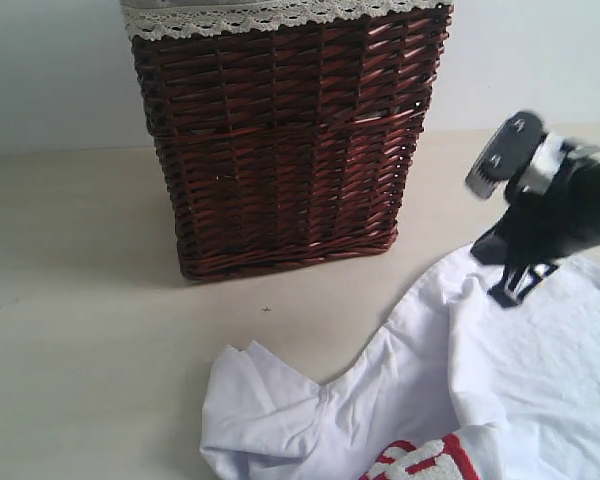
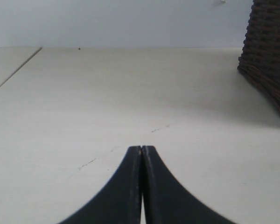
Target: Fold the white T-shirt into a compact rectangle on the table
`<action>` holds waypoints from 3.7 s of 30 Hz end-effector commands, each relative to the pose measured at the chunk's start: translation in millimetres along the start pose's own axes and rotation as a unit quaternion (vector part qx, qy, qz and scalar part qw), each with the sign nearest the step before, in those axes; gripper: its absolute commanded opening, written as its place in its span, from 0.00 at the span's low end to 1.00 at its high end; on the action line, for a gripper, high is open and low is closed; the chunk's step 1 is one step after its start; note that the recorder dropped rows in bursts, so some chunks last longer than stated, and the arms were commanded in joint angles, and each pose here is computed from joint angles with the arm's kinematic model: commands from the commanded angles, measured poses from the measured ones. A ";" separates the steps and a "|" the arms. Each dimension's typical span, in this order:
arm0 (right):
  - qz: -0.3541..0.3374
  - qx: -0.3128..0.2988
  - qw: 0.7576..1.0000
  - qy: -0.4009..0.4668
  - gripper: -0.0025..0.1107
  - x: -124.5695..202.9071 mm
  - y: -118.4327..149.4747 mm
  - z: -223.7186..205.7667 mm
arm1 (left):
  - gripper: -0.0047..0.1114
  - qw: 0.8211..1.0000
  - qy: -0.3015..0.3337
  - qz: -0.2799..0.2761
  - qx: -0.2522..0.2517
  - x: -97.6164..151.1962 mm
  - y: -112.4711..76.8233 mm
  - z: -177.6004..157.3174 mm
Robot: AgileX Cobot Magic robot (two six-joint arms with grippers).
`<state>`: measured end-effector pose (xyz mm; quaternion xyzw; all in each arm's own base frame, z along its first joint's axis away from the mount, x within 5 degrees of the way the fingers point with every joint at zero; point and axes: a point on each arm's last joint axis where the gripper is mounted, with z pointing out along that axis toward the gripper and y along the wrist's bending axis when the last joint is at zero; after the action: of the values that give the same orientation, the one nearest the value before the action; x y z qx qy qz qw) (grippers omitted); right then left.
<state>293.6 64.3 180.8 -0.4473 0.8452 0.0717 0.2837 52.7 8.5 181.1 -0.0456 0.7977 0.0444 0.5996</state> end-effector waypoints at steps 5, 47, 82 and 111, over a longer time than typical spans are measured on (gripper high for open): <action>-0.124 -0.112 0.986 0.023 0.02 -14.9 66.4 38.4 | 0.04 1.000 -0.004 0.002 -0.001 0.4 0.1 -0.1; -0.077 -0.041 0.985 0.146 0.02 -17.3 11.9 -22.4 | 0.04 1.000 -0.004 0.002 -0.001 0.4 0.1 -0.1; 0.195 0.166 0.940 0.224 0.02 196.9 -68.9 -30.9 | 0.04 1.000 -0.004 0.002 -0.001 0.4 0.1 -0.1; 0.133 -0.166 0.970 -0.120 0.04 -24.9 94.6 -39.1 | 0.04 1.000 -0.004 0.002 -0.001 0.4 0.1 -0.1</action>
<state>201.8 106.3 219.1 -0.3702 0.8183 0.2964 0.3249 52.7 8.5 181.1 -0.0456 0.7977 0.0444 0.5996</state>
